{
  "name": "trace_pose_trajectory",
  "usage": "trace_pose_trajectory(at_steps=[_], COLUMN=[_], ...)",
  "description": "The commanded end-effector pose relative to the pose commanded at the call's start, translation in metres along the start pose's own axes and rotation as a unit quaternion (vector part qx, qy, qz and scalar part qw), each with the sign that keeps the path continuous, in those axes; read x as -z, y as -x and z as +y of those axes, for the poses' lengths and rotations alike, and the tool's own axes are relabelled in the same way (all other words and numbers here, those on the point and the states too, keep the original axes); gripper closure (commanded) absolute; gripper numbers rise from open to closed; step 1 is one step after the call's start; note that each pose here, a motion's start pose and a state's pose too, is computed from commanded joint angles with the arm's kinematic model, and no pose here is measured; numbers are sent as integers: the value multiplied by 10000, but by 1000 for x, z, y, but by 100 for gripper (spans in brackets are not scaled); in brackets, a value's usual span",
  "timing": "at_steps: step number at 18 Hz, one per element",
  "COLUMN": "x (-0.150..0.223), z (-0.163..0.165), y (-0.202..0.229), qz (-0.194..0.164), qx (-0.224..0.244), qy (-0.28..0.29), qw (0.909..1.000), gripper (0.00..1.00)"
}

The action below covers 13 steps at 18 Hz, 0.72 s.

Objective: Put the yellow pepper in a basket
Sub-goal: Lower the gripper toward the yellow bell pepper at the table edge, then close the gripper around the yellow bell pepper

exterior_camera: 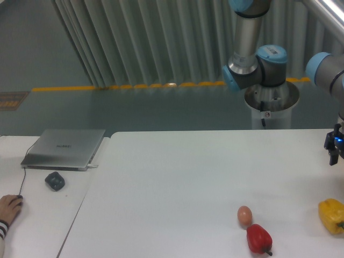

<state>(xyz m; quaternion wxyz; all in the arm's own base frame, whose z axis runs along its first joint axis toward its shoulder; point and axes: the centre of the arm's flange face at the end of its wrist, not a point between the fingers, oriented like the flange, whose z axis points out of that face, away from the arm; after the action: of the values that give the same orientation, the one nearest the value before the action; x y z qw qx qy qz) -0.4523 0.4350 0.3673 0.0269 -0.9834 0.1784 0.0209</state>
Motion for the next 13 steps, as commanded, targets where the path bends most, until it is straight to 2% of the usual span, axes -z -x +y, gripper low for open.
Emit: trace_pose_trajectory(at_steps=[2,4,8,9,11,13], x=[-4,-3,-6,-7,-19,-29], z=[-2,-2,-4,-5,-9,-18], y=[0,1,1,3,11,13], qz=[53,77,165,141,80,59], qx=[712,1392,1637,1874,2735,3029], qy=[-81,-159,-322,-363,-415,-429], qw=[9974,9901,9858,9815,9609,9520], gripper=[0,0,0,0,0,0])
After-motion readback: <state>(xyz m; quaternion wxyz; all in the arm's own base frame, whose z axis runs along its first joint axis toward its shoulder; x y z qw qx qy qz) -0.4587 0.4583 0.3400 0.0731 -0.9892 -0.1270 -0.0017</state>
